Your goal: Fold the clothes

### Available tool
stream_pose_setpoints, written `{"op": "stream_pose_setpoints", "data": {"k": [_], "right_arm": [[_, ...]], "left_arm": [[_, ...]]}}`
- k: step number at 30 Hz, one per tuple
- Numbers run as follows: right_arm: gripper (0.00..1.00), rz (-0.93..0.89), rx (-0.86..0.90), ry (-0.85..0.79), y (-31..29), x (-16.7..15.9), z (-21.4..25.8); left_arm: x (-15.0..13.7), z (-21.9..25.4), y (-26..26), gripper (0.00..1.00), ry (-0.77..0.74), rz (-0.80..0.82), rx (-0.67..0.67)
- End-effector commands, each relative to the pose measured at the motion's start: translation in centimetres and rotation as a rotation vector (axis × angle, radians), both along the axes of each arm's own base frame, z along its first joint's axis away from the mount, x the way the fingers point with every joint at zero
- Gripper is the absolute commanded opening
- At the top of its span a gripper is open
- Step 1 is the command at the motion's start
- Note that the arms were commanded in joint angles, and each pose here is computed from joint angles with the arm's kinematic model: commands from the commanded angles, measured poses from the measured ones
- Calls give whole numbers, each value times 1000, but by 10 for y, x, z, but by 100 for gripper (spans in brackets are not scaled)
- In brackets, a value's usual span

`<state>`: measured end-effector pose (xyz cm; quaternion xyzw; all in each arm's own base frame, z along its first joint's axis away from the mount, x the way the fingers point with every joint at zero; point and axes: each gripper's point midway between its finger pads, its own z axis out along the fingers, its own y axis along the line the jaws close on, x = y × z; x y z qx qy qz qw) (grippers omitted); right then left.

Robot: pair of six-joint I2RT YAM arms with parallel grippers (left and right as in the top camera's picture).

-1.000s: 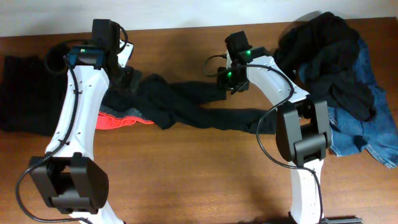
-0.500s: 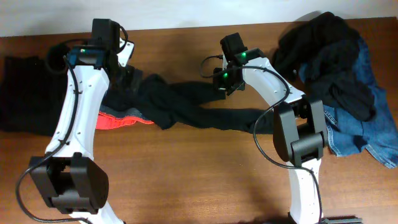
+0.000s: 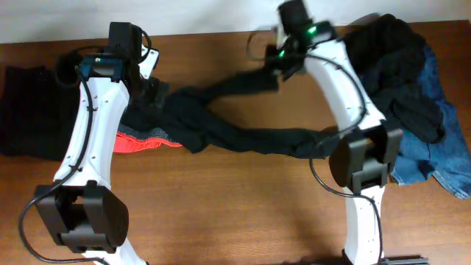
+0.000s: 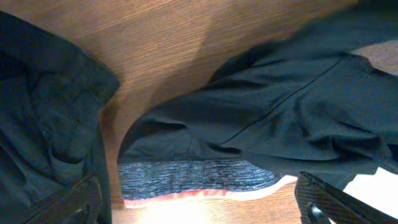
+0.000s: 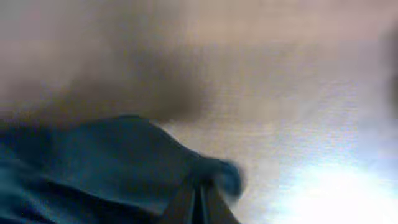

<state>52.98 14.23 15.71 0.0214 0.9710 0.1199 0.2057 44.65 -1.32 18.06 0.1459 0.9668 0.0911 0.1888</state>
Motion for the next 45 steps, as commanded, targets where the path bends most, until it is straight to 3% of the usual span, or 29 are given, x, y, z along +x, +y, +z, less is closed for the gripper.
{"op": "stream_pose_setpoints", "data": {"k": [1,7,11,25,35,36,37,39,41,42,45], "right_arm": [[4,-37,-27,-144,-35,17,64],[4,-95,-48,-276,-86,16,133],[4,-109,-73,-298,-111,10,148],[4,-221,-188,-155,-173,-4,111],[4,-296,-195,-76,-199,4,64],[8,-305,-193,-68,-200,5,58],[24,-307,-192,-65,-200,6,54],[72,-308,-191,-63,-200,9,47],[94,-309,-192,-66,-201,10,46],[100,-312,-192,-70,-202,11,47],[99,-322,-191,-77,-207,12,49]], "left_arm": [[1,8,-2,99,-23,4,-16],[1,8,-2,99,-23,4,-16],[1,8,-2,99,-23,4,-16],[1,8,-2,99,-23,4,-16],[1,8,-2,99,-23,4,-16],[1,8,-2,99,-23,4,-16],[1,8,-2,99,-23,4,-16],[1,8,-2,99,-23,4,-16],[1,8,-2,99,-23,5,-16],[1,8,-2,99,-23,5,-16],[2,8,-2,99,-25,5,-16]]}}
